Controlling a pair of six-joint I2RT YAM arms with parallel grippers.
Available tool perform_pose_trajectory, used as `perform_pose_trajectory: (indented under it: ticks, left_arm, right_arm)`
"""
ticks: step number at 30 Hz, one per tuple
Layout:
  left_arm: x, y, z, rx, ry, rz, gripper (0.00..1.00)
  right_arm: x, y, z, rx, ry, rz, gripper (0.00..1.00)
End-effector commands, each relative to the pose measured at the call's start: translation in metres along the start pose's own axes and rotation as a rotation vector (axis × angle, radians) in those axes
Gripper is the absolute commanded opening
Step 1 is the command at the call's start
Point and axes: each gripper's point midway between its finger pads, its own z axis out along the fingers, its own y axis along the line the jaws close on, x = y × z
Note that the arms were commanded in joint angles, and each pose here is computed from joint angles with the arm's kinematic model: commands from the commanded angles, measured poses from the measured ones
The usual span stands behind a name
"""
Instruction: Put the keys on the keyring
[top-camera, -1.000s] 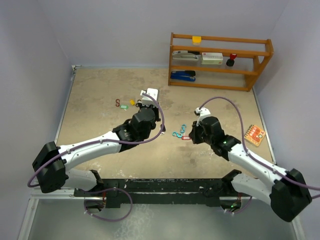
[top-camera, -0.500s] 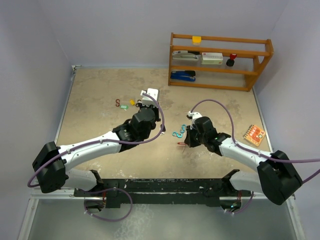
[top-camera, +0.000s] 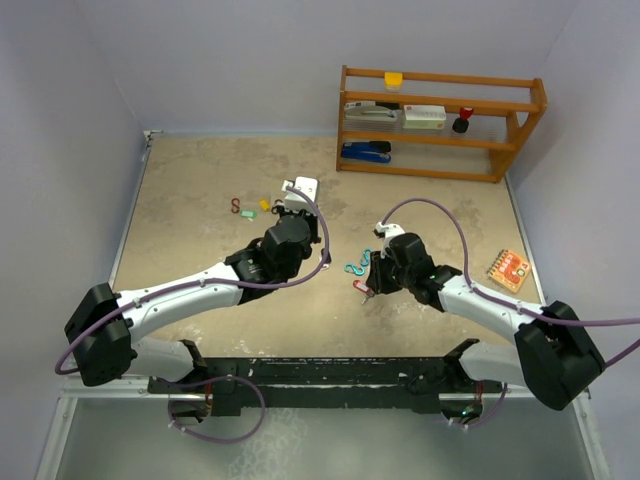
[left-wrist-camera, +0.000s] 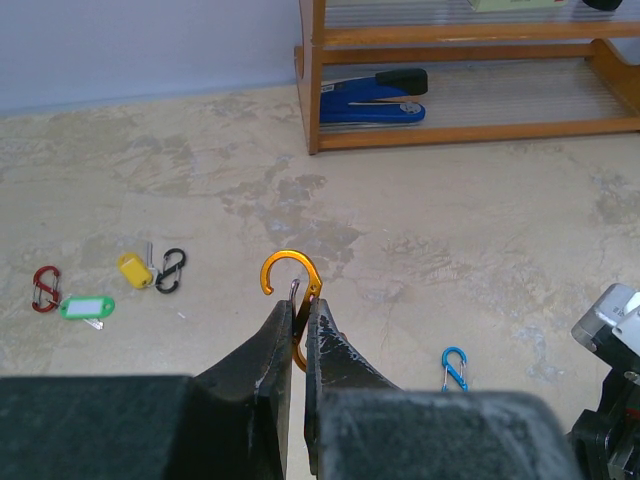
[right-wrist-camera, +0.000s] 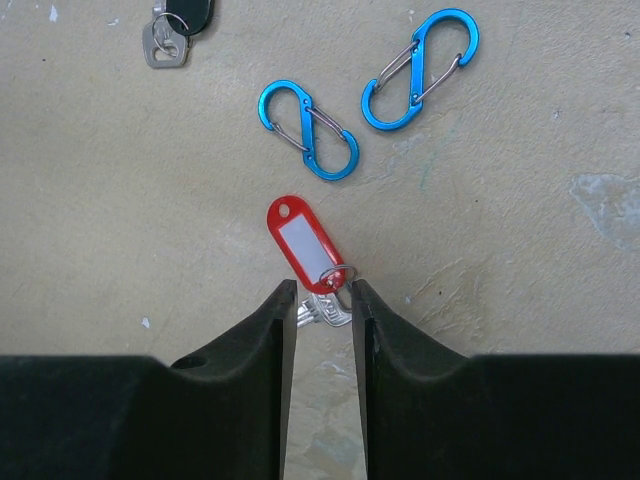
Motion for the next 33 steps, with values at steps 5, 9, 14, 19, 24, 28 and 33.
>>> perform_pose_trajectory:
  ticks: [5,9,14,19,24,28,33]
  left_arm:
    - [-0.019,0.003,0.000,-0.008,-0.052,-0.032,0.00]
    - [-0.018,0.003,0.000,-0.011,-0.050,-0.028,0.00]
    - [-0.017,0.005,0.000,-0.017,-0.050,-0.022,0.00]
    - [-0.016,0.006,0.000,-0.023,-0.049,-0.015,0.00]
    - [-0.015,0.008,-0.001,-0.031,-0.047,-0.007,0.00]
    - [-0.016,0.009,-0.001,-0.034,-0.048,-0.006,0.00]
    - [-0.015,0.010,-0.001,-0.038,-0.047,-0.001,0.00]
  right_arm:
    - [-0.017,0.006,0.000,0.002,-0.028,0.021,0.31]
    - [-0.015,0.006,0.006,0.010,-0.008,0.052,0.34]
    - [-0.014,0.007,0.012,0.012,0.011,0.085,0.41]
    - [-0.012,0.006,0.016,0.024,0.027,0.102,0.39]
    - [-0.012,0.004,0.017,0.041,0.034,0.114,0.30]
    - [-0.010,0.003,0.017,0.053,0.049,0.117,0.29]
    - [-0.004,0.000,0.019,0.070,0.079,0.124,0.28]
